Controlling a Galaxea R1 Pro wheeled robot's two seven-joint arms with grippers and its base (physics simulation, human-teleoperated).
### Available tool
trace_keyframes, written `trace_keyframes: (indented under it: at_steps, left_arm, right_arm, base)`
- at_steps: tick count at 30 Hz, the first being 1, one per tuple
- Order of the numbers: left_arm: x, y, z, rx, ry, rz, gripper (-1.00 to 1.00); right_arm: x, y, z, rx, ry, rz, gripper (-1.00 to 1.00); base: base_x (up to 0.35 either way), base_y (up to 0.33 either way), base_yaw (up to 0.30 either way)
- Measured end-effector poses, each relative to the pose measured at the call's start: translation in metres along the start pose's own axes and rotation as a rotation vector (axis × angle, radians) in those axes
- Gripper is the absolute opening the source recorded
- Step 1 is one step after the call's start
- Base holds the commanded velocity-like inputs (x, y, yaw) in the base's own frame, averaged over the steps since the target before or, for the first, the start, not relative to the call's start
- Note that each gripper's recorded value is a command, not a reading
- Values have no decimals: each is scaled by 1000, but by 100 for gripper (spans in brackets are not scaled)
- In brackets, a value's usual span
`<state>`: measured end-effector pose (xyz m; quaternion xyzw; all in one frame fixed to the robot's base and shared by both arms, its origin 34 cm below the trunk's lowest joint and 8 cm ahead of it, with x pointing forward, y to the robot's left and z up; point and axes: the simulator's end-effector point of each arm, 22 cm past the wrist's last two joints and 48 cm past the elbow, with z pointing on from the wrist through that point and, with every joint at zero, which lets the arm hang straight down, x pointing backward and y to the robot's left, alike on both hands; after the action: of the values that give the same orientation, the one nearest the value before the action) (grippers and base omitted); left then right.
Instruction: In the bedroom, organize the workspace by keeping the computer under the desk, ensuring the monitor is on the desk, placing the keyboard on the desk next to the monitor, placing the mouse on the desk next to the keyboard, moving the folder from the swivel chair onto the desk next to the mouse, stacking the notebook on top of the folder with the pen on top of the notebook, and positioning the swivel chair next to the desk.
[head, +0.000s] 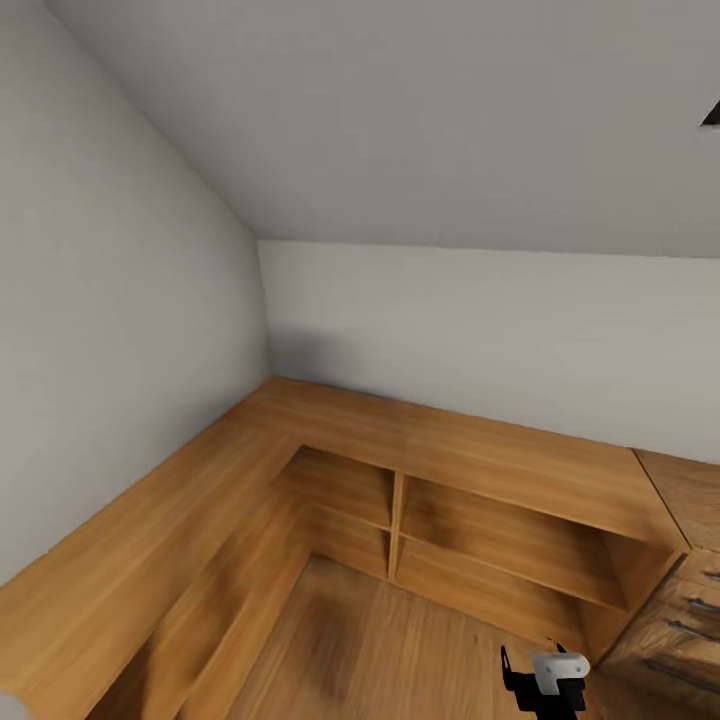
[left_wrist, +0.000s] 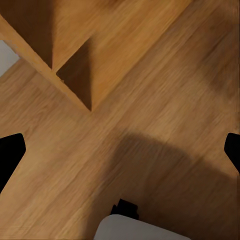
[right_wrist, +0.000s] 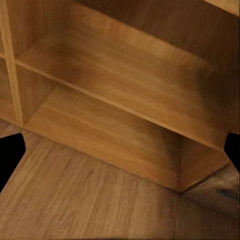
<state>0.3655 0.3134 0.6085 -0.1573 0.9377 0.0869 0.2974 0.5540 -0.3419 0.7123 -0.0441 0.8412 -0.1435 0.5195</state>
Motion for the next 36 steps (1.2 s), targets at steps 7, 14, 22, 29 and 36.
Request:
trace_keyframes:
  at_steps: [7, 14, 22, 29, 36]
  left_arm:
    - [0, 0, 0, 0, -1, 0, 100]
    - [0, 0, 0, 1, -1, 1, 100]
    - [0, 0, 0, 0, 1, 1, 100]
    - [0, 0, 0, 0, 1, 1, 100]
    - [0, 0, 0, 1, 1, 0, 100]
  right_arm:
    - [-1, 0, 0, 0, -2, 0, 100]
    - [-1, 1, 0, -1, -3, 0, 100]
    - [-3, 18, -2, -14, 2, 22, 100]
    - [-3, 20, -3, -9, 3, 33, 100]
    - [0, 14, -3, 21, 14, 64, 100]
  base:
    - [4, 4, -297]
    - [0, 0, -297]
    - [0, 0, -108]
    - [0, 0, -163]
    - [0, 0, -295]
